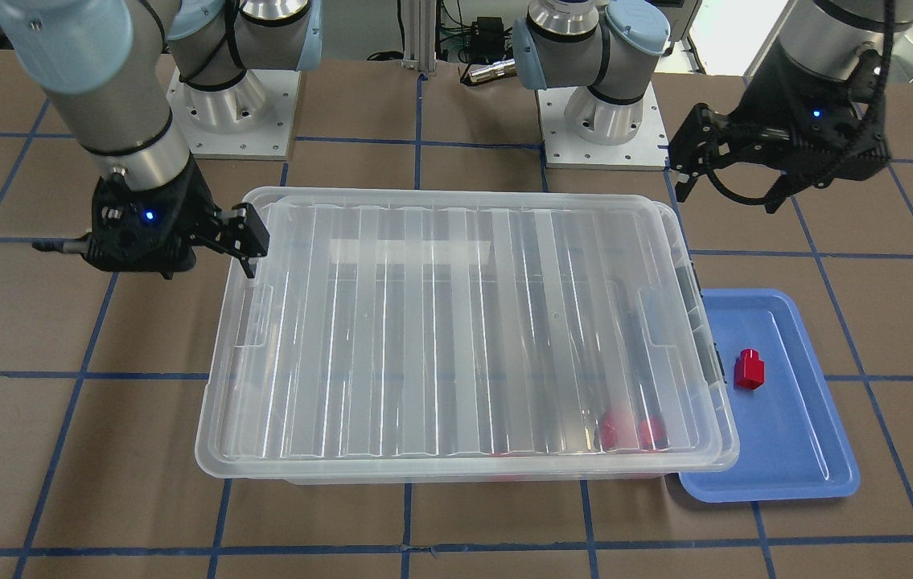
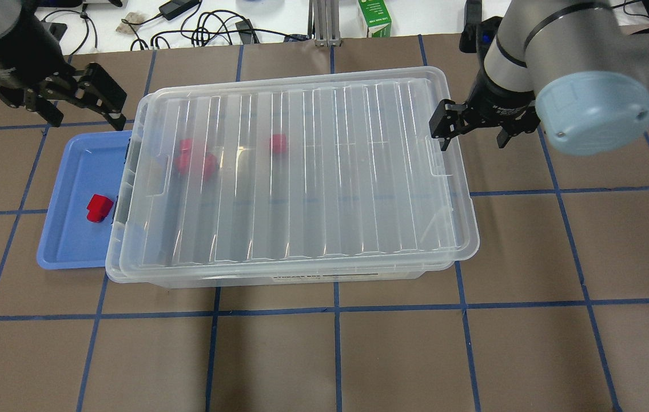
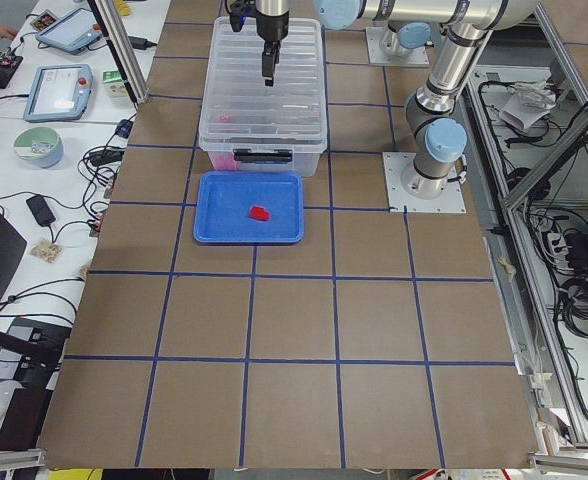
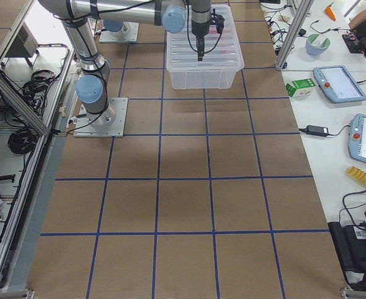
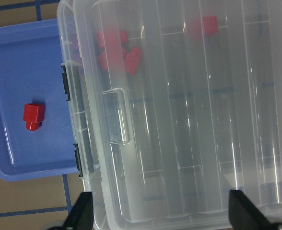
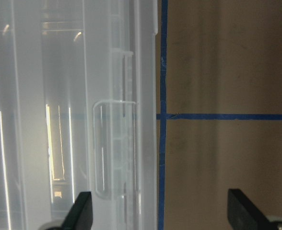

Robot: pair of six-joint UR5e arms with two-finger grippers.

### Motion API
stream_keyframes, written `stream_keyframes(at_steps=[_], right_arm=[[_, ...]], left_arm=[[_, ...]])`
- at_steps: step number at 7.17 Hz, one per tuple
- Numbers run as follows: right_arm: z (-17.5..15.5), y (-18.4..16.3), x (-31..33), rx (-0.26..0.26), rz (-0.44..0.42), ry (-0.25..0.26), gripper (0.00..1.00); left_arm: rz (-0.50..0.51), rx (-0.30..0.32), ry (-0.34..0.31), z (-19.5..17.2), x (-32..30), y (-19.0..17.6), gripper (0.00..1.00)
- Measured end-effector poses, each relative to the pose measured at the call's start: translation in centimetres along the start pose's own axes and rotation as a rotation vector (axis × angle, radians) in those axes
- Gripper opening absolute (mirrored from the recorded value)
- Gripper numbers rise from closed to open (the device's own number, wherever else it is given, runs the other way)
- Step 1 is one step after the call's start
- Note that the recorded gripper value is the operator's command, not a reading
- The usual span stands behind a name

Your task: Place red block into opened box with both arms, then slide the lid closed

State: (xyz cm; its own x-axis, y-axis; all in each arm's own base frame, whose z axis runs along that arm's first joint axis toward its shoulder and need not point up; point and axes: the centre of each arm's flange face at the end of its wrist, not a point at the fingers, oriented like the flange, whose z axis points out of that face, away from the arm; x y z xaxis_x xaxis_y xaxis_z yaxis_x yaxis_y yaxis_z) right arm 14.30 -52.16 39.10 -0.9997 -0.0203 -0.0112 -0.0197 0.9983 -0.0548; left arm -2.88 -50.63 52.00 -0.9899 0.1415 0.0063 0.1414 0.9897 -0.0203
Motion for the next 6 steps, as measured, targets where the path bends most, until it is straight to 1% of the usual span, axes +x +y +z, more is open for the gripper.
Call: stream_keyframes(at_steps=[1,2,3,4,5,6], right_arm=[[1.8,-0.5,0.1,-0.001,-0.001,0.001,1.0],[2.7,-0.8,0.3,-0.01,0.001,0.003,1.0],[3.2,-0.8,0.4,-0.018,0.002,0.005,1.0],[3.6,-0.8,0.4,-0.023,0.002,0.007,1.0],[3.9,-0.8,0.7,-0.026,0.002,0.027,1.0],[4.1,-0.8,1.1,-0.028,0.002,0.071,1.0]], left_arm=[[0.028,-0.027,0.015,1.8,-4.8,-0.1,1.0],[0.062,-0.044,0.031,5.4,-9.7,-0.3,1.0],[0.088,-0.039,0.035,10.3,-14.4,-0.4,1.0],[0.113,-0.029,0.031,15.3,-17.4,-0.2,1.0],[0.136,-0.022,0.027,19.3,-18.9,-0.1,1.0],[0.145,-0.029,0.036,22.6,-19.5,-0.1,1.0]])
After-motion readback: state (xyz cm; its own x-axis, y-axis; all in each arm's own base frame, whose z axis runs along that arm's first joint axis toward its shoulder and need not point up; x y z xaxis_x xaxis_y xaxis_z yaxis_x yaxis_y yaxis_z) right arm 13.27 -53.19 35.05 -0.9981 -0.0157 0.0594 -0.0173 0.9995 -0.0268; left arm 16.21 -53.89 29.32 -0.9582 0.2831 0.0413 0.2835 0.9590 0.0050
